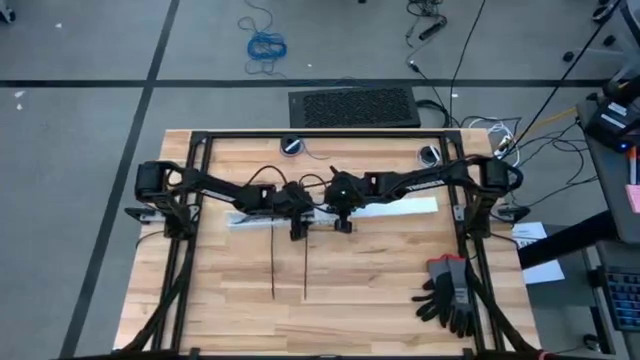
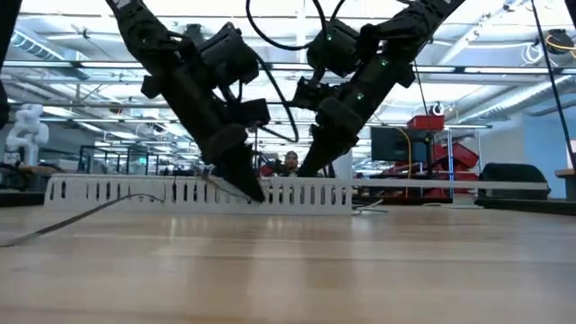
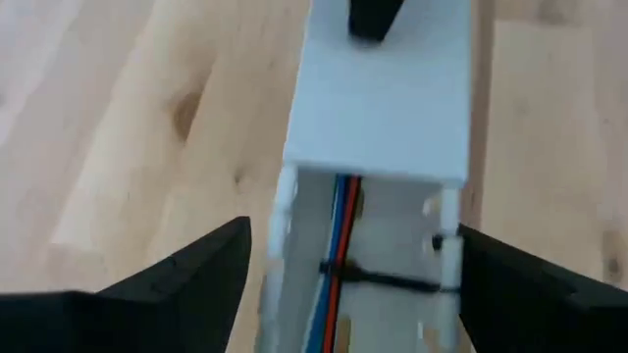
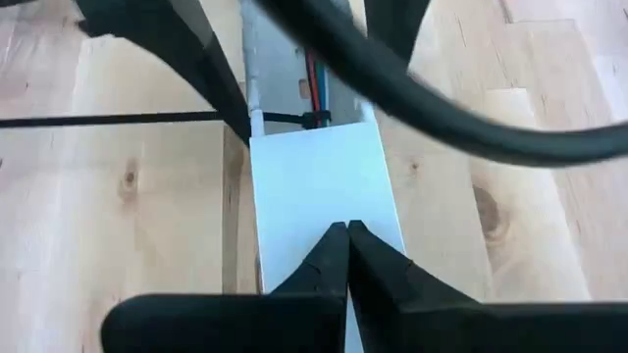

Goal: Ziptie cables
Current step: Close the cable duct

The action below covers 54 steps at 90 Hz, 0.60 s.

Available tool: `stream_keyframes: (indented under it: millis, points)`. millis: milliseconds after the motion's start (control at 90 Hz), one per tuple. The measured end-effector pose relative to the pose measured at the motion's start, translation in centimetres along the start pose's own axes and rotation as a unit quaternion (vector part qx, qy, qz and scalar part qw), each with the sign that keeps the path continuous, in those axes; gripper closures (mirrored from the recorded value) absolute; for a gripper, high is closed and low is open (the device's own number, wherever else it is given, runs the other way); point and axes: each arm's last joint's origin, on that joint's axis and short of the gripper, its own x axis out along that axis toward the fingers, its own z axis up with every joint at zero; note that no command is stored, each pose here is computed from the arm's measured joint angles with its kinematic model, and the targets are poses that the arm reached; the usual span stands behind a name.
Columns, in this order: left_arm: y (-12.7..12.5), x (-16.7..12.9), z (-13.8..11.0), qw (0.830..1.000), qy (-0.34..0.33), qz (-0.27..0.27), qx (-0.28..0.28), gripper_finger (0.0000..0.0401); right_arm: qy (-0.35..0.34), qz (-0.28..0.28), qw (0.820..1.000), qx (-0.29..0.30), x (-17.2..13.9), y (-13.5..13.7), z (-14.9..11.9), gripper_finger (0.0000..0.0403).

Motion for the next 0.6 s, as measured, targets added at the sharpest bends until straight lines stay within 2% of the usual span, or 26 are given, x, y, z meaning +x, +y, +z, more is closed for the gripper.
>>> stream_keyframes:
  millis: [156, 300, 478, 600]
  points:
    - [0.0, 0.2, -0.8, 1.0, -0.004, 0.008, 0.004, 0.0091, 0.0, 0.0, 1.0, 0.0, 0.0, 0.0, 0.0, 0.0403]
    - [-0.1, 0.5, -1.4, 0.999, -0.045, 0.007, 0.012, 0.0104, 0.001, 0.001, 1.0, -0.002, 0.0, 0.0, 0.0, 0.0403]
    - [-0.3, 0.7, -1.1, 0.997, -0.077, 0.004, 0.013, 0.0109, 0.002, 0.001, 1.0, 0.001, 0.0, 0.0, 0.0, 0.0403]
    - [-0.3, 0.7, -1.1, 0.997, -0.076, 0.003, 0.012, 0.0109, 0.002, 0.001, 1.0, 0.002, 0.0, 0.0, -0.1, 0.0403]
